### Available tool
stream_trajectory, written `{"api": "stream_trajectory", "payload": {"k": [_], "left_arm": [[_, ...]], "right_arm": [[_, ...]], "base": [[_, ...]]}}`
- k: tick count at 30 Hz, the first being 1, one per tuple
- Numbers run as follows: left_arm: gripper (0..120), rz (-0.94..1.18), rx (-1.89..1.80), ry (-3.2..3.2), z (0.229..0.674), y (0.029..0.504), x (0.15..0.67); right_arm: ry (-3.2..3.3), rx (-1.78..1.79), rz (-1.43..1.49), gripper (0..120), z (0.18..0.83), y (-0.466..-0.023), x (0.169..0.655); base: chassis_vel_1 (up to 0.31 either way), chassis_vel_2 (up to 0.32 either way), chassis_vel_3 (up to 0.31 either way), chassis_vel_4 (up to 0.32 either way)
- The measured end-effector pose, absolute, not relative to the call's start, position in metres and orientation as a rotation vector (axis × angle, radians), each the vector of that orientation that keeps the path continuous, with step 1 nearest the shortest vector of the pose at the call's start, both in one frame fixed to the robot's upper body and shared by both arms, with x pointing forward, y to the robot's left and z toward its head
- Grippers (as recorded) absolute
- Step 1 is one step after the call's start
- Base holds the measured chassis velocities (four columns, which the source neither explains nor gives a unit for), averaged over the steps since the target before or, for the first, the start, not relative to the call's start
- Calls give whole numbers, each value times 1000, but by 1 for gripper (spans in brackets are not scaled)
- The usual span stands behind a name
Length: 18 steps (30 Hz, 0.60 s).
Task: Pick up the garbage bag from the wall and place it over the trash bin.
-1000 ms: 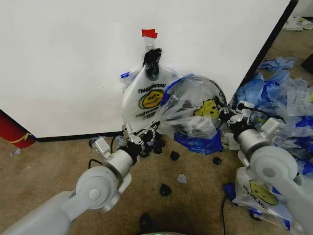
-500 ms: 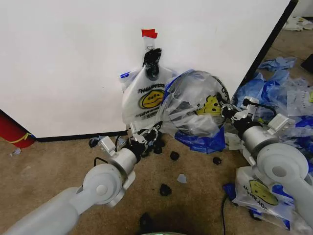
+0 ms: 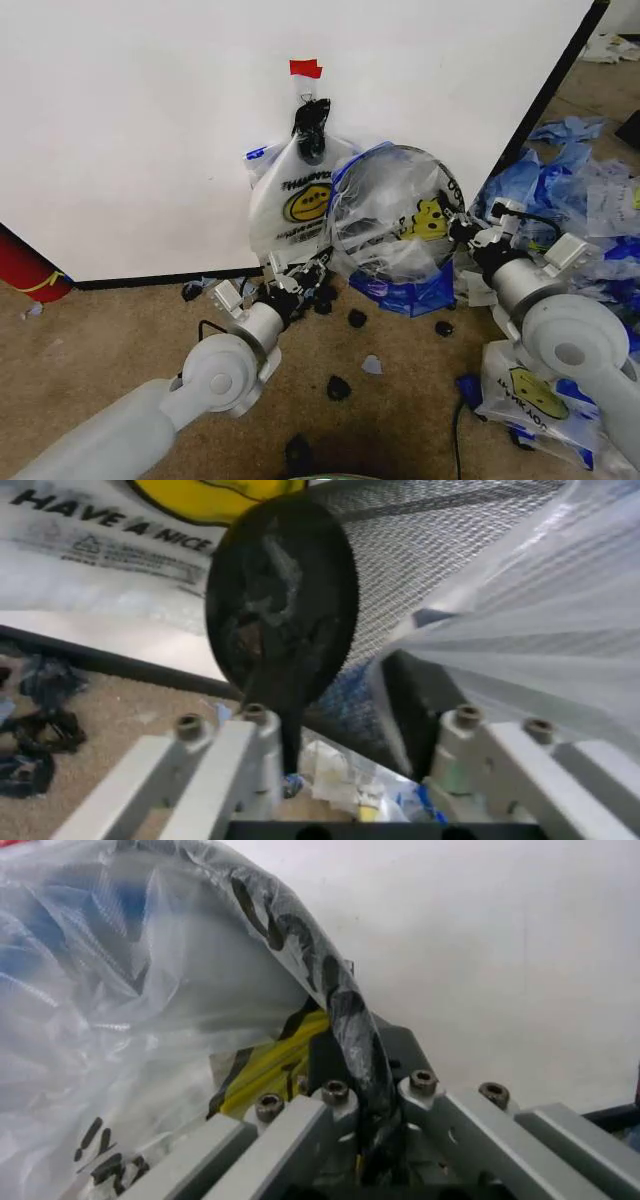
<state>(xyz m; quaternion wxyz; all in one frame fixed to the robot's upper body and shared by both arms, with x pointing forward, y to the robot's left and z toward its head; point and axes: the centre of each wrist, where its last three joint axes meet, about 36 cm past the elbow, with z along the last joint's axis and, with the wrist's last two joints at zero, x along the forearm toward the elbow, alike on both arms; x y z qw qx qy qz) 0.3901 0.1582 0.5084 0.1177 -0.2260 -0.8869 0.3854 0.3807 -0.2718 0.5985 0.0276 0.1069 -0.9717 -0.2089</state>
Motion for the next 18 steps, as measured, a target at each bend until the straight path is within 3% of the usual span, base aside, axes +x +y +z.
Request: {"api": "stream_trajectory", "payload": {"k": [2, 10, 14, 18], "left_arm": [[47, 1130, -655, -2595, 505, 157, 391], [70, 1133, -639, -2603, 499, 159, 390], [90, 1113, -622, -2626, 496, 164, 389], [98, 1109, -613, -2629, 493, 167, 390]], "right_arm": [[-3002, 328, -639, 0, 598, -272, 381], [-3009, 308, -622, 0, 596, -276, 384], [-3011, 308, -626, 0, 596, -277, 385], [-3017, 307, -637, 0, 599, -278, 386]], "base": [[0, 0, 0, 0], [0, 0, 0, 0], [0, 0, 0, 0], [0, 0, 0, 0]]}}
